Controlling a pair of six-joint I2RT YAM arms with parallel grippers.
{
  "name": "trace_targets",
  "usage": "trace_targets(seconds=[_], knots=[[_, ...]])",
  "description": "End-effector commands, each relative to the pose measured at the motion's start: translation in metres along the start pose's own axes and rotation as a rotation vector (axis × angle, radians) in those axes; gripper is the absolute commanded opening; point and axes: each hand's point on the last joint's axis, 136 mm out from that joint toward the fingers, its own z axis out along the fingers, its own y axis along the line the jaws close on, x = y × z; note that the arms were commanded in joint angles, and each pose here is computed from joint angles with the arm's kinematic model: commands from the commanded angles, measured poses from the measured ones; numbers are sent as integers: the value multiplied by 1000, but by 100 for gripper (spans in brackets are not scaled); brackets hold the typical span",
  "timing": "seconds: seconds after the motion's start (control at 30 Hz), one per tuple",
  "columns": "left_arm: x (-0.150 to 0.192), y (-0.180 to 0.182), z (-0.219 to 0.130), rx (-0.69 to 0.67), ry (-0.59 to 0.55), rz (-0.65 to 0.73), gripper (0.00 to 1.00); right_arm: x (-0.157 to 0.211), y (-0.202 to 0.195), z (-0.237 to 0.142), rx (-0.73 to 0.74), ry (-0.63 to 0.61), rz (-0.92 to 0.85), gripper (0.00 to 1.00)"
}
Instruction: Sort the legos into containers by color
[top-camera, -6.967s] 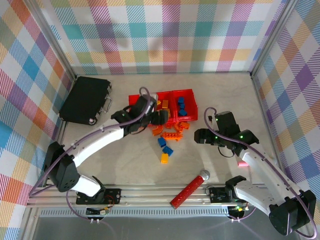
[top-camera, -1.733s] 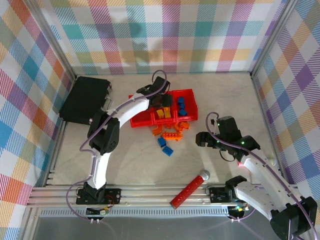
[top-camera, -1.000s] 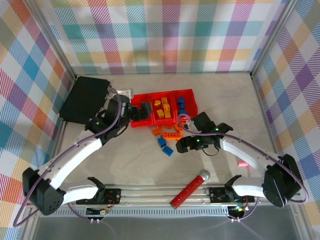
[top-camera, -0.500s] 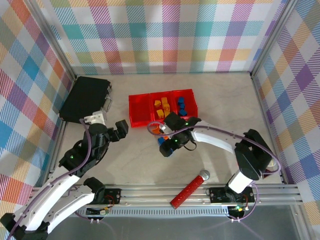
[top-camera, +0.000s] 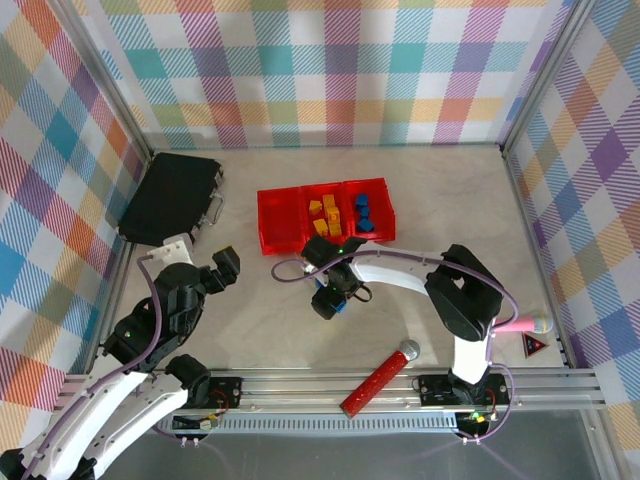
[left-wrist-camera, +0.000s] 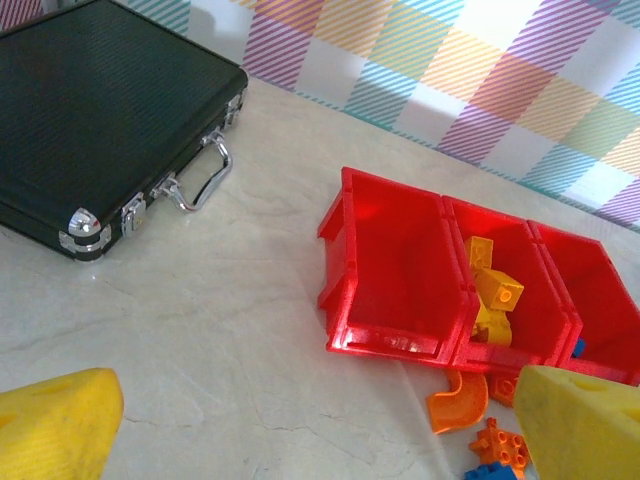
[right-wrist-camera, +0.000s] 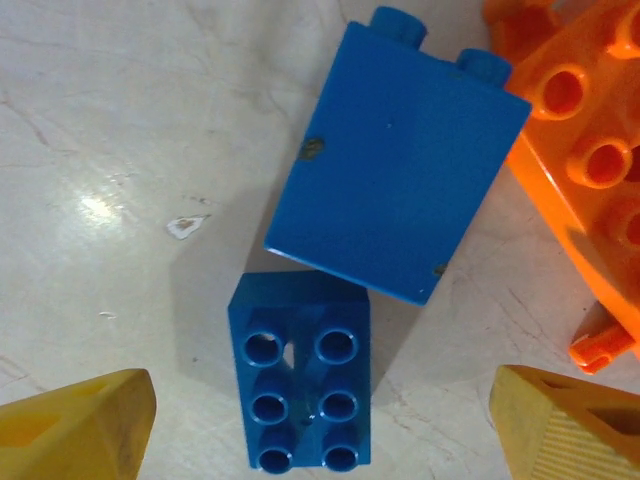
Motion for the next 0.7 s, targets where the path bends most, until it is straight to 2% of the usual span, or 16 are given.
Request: trace_targets(seconds=[0.0,0.43,0.67], knots=[[5,7,3,-36,6,-1,100,2,-2,0,33,30,-25,87],[11,11,6,-50,15,-5,100,3,5,13,27,57,-45,81],[14,13,6,-61,23,-7,100,8,7,18,30,90,-53,72]])
